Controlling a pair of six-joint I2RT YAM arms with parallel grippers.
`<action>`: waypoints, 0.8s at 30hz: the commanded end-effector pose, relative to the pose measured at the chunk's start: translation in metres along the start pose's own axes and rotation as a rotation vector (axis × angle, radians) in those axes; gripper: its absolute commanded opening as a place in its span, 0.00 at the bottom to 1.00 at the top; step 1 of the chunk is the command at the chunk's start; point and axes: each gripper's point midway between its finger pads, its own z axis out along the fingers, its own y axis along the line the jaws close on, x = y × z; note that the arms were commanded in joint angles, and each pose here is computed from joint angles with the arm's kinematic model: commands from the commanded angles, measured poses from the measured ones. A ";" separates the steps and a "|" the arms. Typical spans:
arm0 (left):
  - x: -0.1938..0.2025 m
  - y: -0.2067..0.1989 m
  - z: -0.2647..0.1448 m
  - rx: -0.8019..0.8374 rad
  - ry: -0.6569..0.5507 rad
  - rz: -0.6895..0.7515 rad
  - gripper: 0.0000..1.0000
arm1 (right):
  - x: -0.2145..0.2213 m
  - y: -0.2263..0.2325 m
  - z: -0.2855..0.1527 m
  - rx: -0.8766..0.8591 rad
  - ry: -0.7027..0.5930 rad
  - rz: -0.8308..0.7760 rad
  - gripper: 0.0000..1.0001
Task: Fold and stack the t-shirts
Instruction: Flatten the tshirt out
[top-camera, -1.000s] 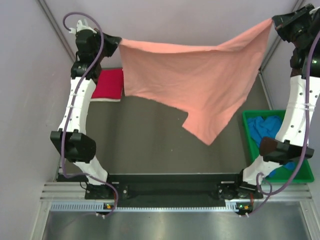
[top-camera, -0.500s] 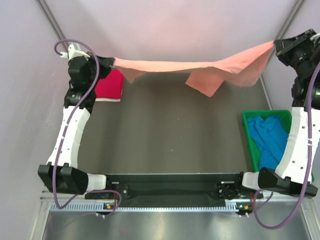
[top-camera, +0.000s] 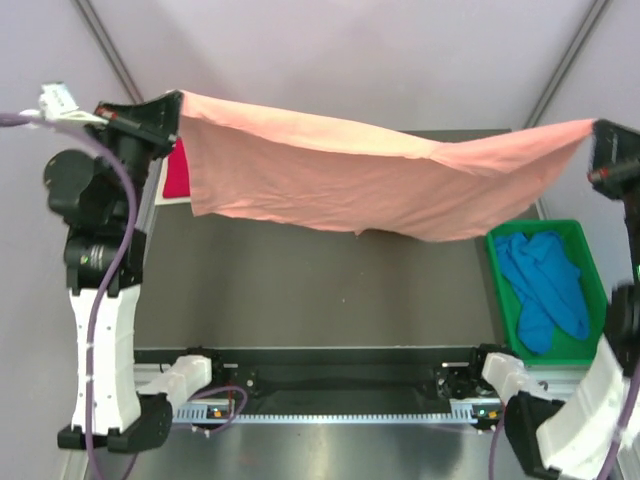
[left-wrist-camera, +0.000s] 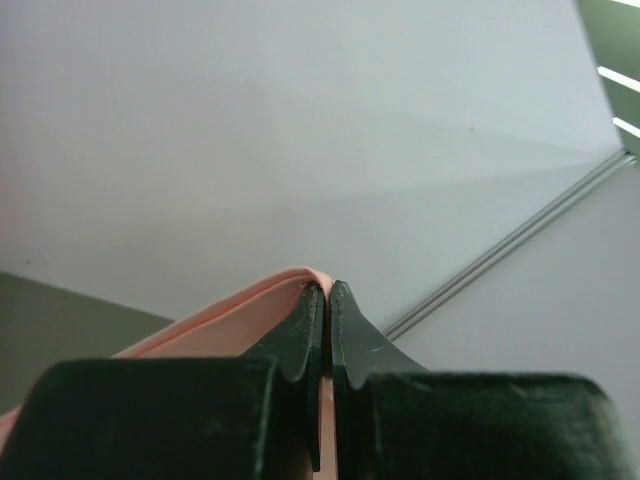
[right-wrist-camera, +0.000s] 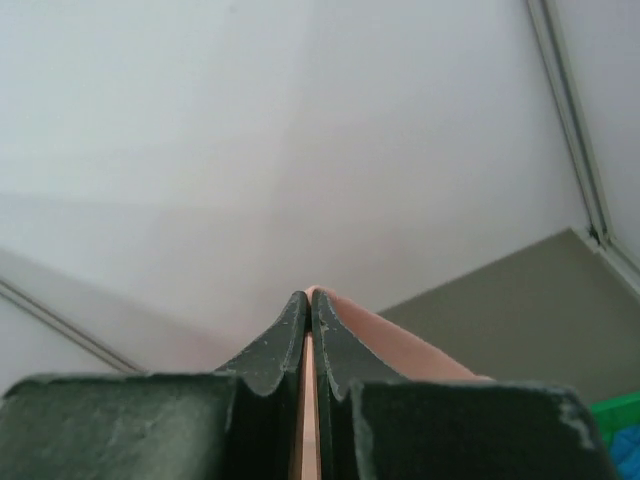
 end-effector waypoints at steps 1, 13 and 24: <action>-0.033 -0.037 -0.036 0.084 -0.084 0.016 0.00 | -0.044 0.022 -0.057 -0.021 -0.187 -0.012 0.00; 0.019 -0.007 -0.011 0.052 0.106 0.007 0.00 | -0.023 0.018 -0.027 -0.054 -0.104 -0.007 0.00; 0.093 0.079 0.129 -0.012 0.192 -0.136 0.00 | 0.029 -0.018 0.186 -0.162 0.059 0.041 0.00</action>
